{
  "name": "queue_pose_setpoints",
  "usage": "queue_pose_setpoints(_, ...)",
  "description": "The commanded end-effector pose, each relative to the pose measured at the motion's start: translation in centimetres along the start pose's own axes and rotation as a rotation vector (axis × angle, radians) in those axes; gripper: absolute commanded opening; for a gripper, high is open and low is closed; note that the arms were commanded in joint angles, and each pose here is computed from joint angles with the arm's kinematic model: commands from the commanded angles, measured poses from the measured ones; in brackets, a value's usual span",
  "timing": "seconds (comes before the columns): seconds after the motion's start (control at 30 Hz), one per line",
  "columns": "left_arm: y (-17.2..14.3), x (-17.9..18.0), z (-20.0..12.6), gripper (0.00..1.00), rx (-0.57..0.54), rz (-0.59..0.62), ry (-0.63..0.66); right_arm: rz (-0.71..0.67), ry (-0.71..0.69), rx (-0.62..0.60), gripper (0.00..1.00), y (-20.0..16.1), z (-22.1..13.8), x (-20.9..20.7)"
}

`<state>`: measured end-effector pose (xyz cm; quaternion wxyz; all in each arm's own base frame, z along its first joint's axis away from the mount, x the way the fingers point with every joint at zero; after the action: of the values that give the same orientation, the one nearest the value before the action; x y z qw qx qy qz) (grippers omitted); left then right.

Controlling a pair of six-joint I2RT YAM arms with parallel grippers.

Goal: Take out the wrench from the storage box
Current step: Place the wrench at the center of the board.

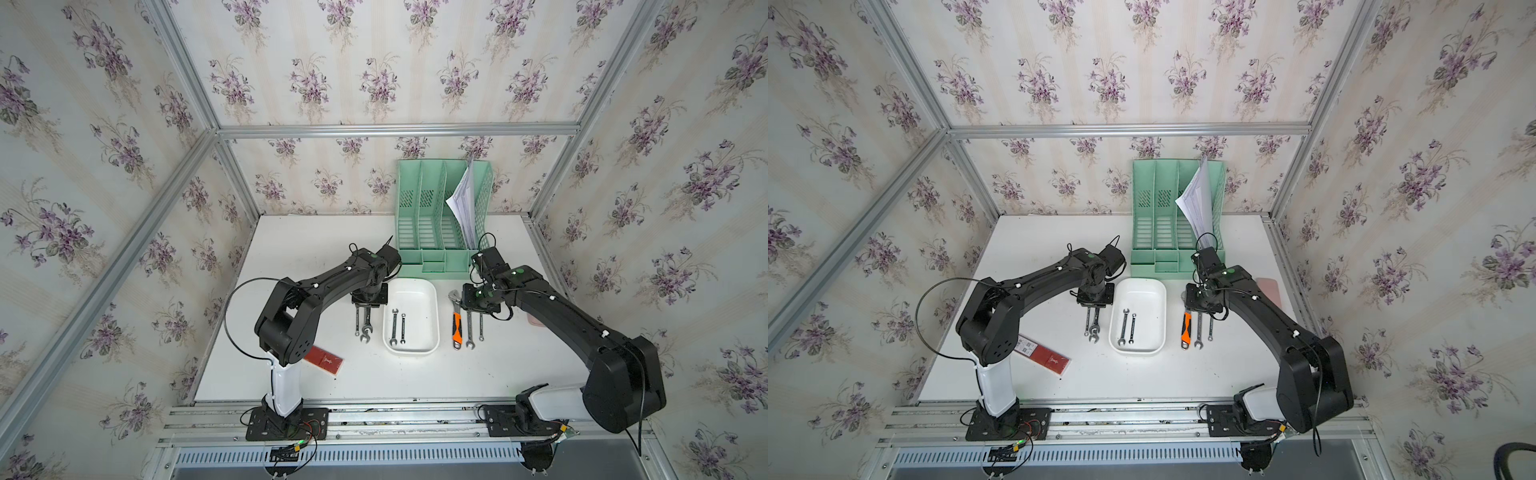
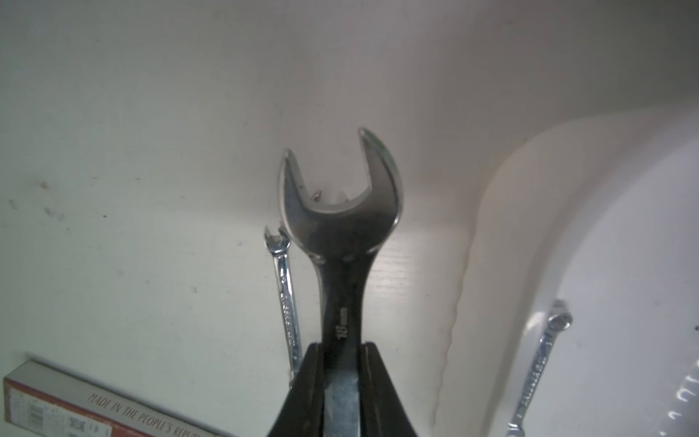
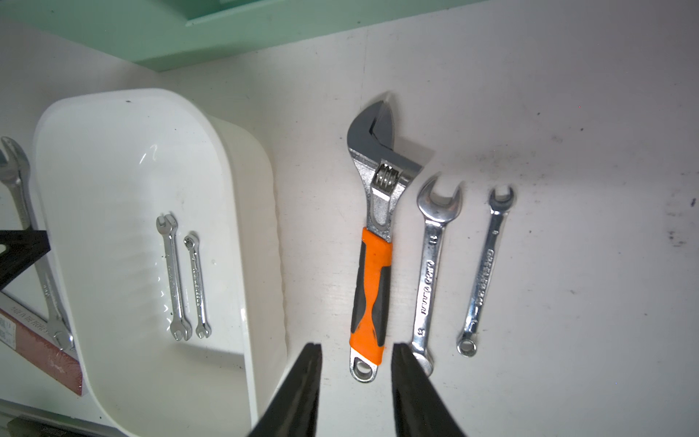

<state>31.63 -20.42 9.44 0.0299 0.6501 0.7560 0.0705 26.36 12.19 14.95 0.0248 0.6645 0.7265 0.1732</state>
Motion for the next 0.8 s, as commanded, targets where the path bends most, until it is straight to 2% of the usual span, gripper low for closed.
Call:
queue_pose_setpoints(0.0, 0.8, -1.2, 1.0, 0.17, -0.022, -0.013, -0.045, 0.005, 0.005, 0.007, 0.37, -0.1, -0.1, 0.1)
queue_pose_setpoints(0.53, 0.3, -2.2, 3.7, 0.18, 0.018, -0.052, -0.036, -0.002, 0.036, 0.005, 0.37, 0.1, -0.2, 2.1)
queue_pose_setpoints(0.77, 0.4, -1.7, 2.2, 0.35, 0.007, -0.057, -0.037, -0.021, 0.069, -0.011, 0.37, 0.5, -0.8, 4.2)
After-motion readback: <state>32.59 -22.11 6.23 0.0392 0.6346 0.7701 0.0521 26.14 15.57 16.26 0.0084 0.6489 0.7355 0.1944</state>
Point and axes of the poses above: each gripper's point midway between its finger pads, its own z axis out along the fingers, its own x axis along the line the jaws close on, y = z × x, the point moved 4 cm from there along -z, back along the fingers, and after that the axes turned 9 degrees about -z, right-handed, at the moved point
